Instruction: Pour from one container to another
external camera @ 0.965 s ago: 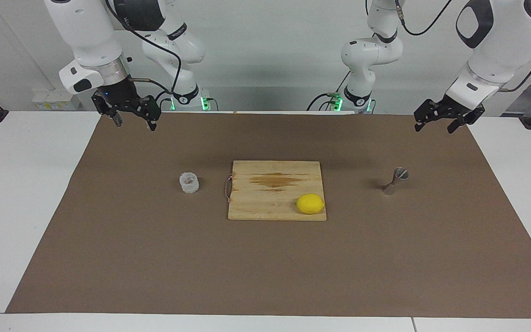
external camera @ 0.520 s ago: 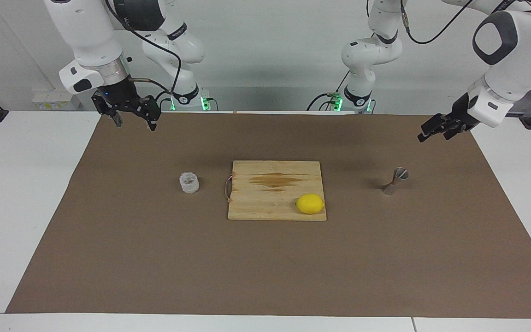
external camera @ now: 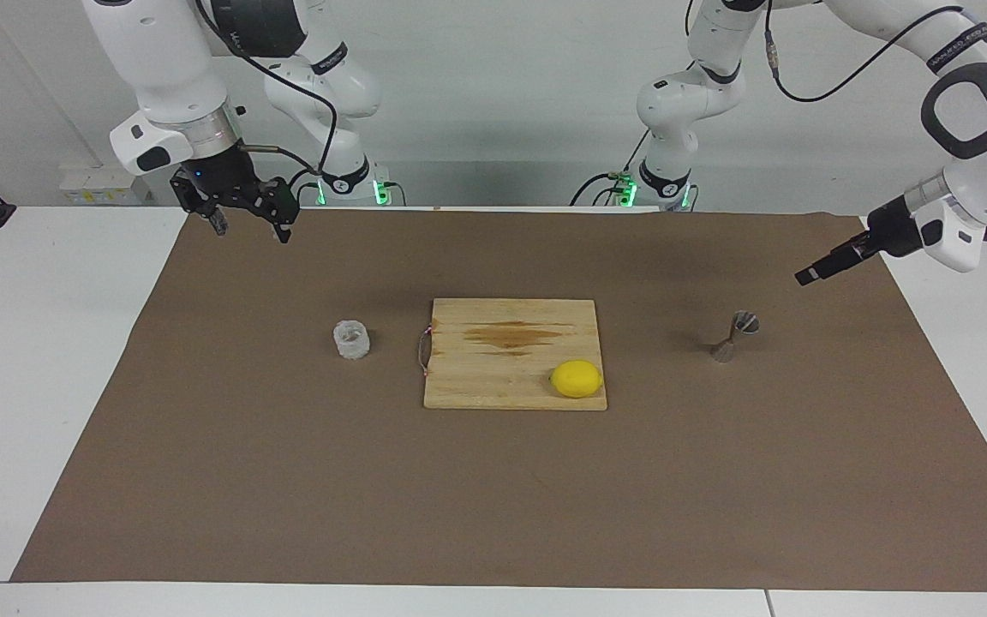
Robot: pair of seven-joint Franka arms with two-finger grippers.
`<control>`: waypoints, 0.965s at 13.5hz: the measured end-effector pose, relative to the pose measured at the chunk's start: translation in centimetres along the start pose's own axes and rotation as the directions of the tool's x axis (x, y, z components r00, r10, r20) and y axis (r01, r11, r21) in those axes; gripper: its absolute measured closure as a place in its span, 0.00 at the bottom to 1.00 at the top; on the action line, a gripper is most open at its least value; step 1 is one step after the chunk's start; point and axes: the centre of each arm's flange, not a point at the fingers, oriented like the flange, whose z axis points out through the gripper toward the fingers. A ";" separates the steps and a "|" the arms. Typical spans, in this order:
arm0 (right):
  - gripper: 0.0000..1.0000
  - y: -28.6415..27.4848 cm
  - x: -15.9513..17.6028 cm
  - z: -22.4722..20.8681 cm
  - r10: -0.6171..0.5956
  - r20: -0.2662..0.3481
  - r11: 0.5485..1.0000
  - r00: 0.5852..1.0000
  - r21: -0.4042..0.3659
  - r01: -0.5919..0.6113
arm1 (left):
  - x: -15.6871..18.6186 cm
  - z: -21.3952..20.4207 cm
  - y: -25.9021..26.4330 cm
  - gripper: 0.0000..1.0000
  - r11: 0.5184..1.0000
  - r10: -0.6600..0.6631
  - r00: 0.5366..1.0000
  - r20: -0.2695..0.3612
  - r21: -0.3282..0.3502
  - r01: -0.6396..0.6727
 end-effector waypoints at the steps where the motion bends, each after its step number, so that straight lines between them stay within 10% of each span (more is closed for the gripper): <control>1: 0.00 0.0 0.0 0.0 0.000 0.000 1.000 1.000 0.000 0.000 | 1.0 0.5 -0.8 0.00 0.999 -0.047 0.999 0.018 -0.012 0.047; 13: 0.00 0.0 0.0 0.0 0.000 0.000 1.000 1.000 0.000 0.000 | 10.5 9.5 -6.8 0.00 0.820 -0.461 0.792 0.401 -0.148 0.553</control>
